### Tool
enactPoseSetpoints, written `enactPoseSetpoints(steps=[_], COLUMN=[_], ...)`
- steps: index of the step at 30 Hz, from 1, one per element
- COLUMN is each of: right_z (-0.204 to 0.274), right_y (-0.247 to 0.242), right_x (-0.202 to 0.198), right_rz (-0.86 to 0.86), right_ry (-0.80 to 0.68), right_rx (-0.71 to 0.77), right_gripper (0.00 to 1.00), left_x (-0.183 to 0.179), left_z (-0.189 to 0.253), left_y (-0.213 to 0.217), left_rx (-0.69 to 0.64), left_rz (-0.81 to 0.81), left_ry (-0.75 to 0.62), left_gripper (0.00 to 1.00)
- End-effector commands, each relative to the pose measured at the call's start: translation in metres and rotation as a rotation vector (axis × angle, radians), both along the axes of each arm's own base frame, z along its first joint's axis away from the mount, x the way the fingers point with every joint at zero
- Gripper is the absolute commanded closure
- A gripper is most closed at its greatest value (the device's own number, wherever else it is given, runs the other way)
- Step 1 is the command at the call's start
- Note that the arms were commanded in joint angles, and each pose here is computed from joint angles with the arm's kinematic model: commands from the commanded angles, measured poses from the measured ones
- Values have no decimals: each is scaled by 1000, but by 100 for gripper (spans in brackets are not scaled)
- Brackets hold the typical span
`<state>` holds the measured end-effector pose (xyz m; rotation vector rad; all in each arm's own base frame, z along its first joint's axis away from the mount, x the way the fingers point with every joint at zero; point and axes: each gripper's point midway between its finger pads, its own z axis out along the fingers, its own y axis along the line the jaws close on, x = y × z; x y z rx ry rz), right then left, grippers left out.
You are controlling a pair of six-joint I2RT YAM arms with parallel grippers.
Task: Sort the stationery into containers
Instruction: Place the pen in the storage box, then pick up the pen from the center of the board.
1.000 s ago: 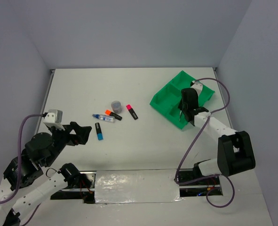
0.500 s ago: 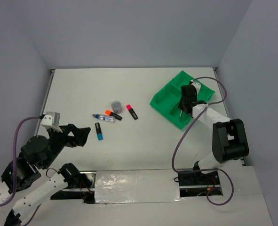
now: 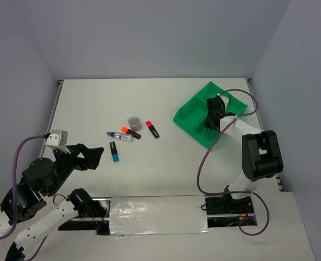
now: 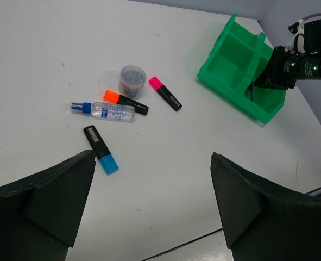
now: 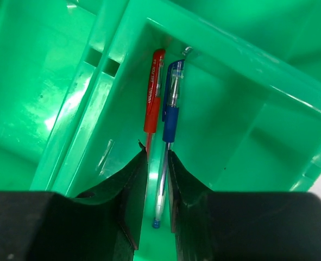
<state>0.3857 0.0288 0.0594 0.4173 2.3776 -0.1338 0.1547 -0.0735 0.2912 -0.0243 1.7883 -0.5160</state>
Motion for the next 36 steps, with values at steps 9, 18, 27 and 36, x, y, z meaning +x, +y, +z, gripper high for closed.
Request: enactPoseSetpoints(steps=[9, 18, 27, 36], right_z=[27, 117, 144, 40], right_y=[5, 36, 219, 289], right_x=[5, -12, -59, -2], right_rz=[16, 139, 713, 883], right_ry=[-57, -263, -278, 79], right_rx=[41, 116, 208, -1], right_gripper=[53, 32, 0, 7], left_x=[0, 7, 35, 43], left_z=[14, 7, -37, -41], left_y=[6, 36, 52, 51], left_rx=[-27, -56, 128, 130], left_rz=[23, 221, 532, 510], left_ry=[-51, -7, 249, 244], left_gripper=[1, 1, 1, 1])
